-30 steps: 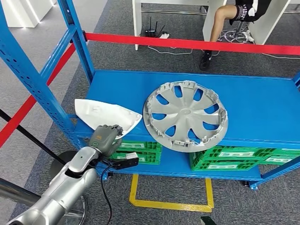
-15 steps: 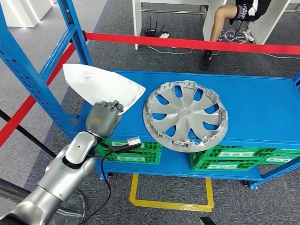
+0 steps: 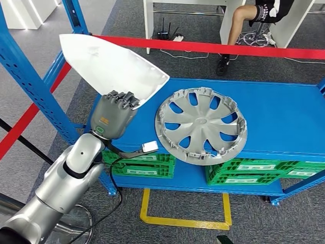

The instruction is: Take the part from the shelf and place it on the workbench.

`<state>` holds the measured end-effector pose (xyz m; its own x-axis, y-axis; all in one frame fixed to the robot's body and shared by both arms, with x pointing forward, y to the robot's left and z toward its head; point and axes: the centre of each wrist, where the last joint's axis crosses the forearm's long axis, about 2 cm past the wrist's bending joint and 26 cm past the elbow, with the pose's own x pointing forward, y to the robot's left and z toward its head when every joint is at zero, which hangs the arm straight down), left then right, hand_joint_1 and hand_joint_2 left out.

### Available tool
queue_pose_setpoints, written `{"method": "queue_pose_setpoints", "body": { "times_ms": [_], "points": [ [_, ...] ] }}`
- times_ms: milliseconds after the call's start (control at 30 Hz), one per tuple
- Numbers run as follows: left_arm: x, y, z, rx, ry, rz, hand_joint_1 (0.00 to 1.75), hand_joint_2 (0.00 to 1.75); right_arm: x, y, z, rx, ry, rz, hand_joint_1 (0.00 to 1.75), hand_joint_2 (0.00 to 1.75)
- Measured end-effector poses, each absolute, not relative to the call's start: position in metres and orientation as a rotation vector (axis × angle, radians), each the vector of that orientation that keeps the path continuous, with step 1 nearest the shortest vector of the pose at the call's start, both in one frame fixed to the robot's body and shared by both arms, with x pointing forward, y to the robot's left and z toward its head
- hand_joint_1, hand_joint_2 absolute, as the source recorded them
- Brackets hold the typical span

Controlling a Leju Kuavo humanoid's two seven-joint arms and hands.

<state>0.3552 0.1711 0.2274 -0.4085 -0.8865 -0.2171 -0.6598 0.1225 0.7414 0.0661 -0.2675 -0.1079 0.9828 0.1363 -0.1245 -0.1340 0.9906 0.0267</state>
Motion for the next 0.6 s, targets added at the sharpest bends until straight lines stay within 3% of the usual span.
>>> {"method": "queue_pose_setpoints", "body": {
  "times_ms": [300,600],
  "points": [
    [0.353,0.169,0.230,1.513,-2.151,-1.179,1.75,1.75,0.067,-0.268,-0.108,0.018,0.126,0.139,0.00,0.00],
    [0.354,0.159,0.224,1.326,-2.166,-1.254,1.75,1.75,0.071,-0.267,-0.107,0.024,0.119,0.147,0.00,0.00]
  ]
}}
